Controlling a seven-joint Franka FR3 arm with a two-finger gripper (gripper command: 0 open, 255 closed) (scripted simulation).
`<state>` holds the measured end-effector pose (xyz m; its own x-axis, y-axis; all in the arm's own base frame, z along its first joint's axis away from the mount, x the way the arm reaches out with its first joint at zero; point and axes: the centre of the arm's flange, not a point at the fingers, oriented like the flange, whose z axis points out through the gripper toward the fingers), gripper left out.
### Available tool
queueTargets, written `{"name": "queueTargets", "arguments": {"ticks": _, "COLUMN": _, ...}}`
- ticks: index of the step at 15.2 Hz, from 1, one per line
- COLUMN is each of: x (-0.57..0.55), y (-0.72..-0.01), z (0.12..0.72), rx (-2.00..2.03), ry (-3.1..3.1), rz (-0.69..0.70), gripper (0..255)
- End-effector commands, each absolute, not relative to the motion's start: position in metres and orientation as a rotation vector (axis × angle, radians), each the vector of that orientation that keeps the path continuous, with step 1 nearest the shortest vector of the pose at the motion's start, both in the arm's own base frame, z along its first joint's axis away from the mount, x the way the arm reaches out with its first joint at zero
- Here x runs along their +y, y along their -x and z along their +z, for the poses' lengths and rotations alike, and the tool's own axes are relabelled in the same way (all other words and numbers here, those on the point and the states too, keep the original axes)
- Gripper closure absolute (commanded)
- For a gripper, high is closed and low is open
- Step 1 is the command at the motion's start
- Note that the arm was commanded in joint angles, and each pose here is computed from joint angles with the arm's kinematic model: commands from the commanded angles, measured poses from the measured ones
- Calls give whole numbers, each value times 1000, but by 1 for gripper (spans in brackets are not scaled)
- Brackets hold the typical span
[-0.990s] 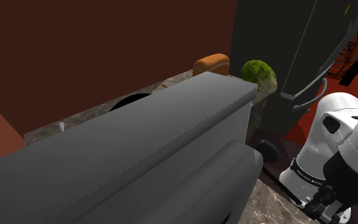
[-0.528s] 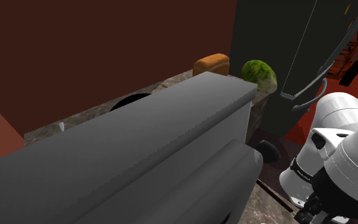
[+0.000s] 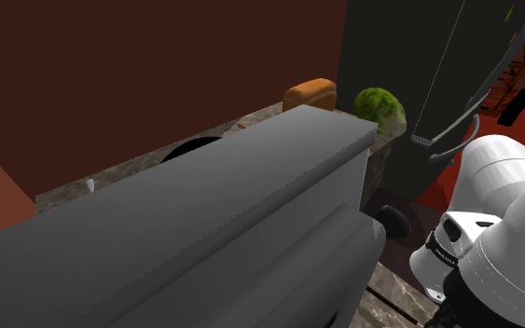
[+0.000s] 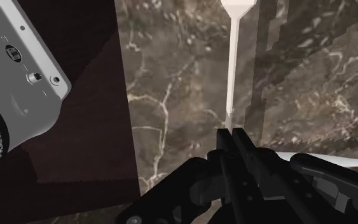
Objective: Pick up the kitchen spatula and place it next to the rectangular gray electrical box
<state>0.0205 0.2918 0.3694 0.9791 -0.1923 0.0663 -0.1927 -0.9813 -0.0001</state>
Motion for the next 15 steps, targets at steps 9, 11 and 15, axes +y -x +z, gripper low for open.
{"name": "queueTargets", "arguments": {"ticks": 9, "x": 291, "y": -21, "z": 351, "rx": -304, "ry": -3119, "rz": 104, "gripper": 255}}
{"name": "queueTargets", "arguments": {"ticks": 11, "x": 291, "y": -21, "z": 351, "rx": -304, "ry": -3119, "rz": 104, "gripper": 0}}
{"name": "queueTargets", "arguments": {"ticks": 15, "x": 291, "y": -21, "z": 351, "rx": -304, "ry": -3119, "rz": 104, "gripper": 0}}
